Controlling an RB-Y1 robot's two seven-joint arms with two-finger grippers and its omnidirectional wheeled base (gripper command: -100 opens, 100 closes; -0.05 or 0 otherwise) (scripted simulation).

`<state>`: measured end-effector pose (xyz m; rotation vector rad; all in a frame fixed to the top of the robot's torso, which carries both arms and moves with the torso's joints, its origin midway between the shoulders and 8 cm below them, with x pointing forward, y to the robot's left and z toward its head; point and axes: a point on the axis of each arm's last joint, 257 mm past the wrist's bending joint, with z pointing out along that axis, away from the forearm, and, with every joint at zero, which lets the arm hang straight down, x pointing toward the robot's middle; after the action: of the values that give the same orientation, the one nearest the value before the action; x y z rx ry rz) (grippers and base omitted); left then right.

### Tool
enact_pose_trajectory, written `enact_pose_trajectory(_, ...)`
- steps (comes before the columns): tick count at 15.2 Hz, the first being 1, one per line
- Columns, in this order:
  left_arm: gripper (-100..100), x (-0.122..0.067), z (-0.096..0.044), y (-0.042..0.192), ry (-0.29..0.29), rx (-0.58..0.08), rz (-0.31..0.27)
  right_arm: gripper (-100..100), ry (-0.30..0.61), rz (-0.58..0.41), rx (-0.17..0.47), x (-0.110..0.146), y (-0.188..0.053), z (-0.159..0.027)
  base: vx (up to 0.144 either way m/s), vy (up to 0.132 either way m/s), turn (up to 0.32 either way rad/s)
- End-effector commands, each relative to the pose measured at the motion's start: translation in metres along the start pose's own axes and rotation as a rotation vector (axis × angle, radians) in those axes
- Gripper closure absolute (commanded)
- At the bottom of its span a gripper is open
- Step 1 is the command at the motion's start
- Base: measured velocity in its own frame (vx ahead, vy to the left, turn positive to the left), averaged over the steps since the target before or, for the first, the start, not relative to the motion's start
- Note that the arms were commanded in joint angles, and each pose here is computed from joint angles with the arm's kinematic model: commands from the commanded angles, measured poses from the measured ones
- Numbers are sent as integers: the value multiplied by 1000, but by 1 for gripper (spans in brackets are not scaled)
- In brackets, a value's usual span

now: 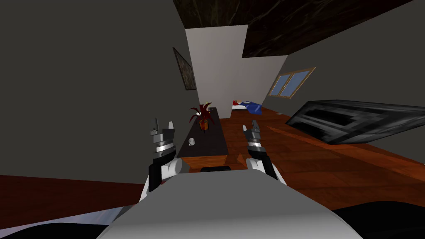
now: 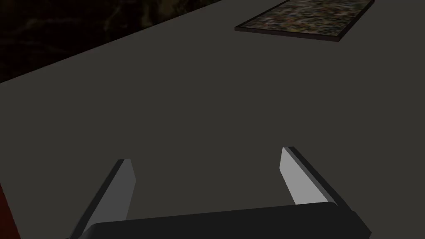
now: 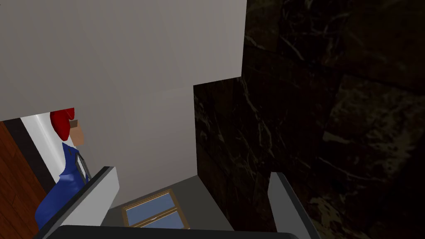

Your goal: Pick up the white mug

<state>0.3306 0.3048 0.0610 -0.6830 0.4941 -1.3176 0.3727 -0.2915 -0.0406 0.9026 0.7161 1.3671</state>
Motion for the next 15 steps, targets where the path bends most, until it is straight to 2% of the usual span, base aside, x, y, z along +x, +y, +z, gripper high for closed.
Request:
enact_pose_trajectory(1,-100,3,-1,13,28,-22,12,0,0,0,0,0,0,0,0,0,0)
enact_pose_trajectory(4,-100,6,-3,41,71,-71,36,0,0,0,0,0,0,0,-1,-2,-5)
enact_pose_trajectory(9,-100,5,-8,72,94,-126,57,0,0,0,0,0,0,0,-1,-2,-3)
enact_pose_trajectory(12,-100,3,-9,96,116,-165,78,0,0,0,0,0,0,0,-3,-7,-9)
enact_pose_trajectory(15,-100,-1,-17,124,121,-218,93,0,0,0,0,0,0,0,-2,-8,-11)
